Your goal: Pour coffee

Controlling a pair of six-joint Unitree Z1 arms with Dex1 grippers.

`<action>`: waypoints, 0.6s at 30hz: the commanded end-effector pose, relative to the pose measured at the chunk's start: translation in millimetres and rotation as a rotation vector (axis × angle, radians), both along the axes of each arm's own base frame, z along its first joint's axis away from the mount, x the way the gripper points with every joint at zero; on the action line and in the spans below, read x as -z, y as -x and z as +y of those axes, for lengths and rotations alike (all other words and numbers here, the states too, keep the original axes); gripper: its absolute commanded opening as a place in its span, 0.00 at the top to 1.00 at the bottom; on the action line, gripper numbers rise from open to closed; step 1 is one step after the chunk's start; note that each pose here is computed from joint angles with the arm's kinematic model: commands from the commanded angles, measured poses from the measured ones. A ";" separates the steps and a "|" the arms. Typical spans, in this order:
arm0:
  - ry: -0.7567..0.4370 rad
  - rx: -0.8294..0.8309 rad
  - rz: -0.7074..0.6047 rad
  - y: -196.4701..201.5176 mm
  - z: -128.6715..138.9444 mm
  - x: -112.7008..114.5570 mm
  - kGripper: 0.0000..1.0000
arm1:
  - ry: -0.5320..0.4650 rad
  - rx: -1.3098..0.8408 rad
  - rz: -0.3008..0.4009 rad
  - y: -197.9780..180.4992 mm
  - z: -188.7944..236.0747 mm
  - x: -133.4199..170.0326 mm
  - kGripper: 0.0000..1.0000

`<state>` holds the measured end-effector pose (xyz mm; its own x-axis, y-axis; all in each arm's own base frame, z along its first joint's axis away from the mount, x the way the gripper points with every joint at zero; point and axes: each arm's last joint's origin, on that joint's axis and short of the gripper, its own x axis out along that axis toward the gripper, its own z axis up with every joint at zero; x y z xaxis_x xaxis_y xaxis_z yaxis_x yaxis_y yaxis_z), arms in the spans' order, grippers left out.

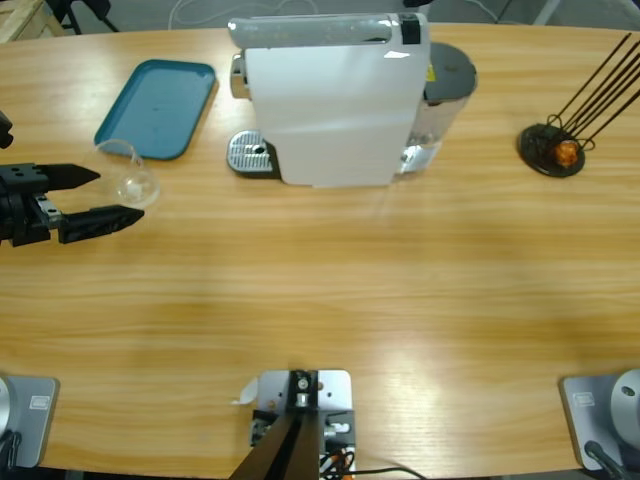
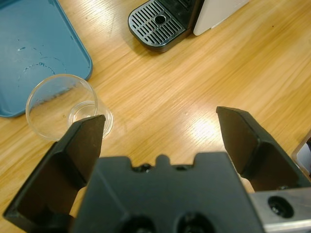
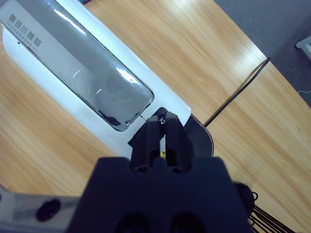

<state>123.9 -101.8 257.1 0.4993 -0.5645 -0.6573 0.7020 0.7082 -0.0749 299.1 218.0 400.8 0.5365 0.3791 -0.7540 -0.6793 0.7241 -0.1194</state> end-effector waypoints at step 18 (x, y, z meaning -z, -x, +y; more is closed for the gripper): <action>0.003 -0.364 -0.001 5.8 19.7 21.6 0.00 | -0.209 0.071 -0.005 184.6 -131.7 42.7 0.00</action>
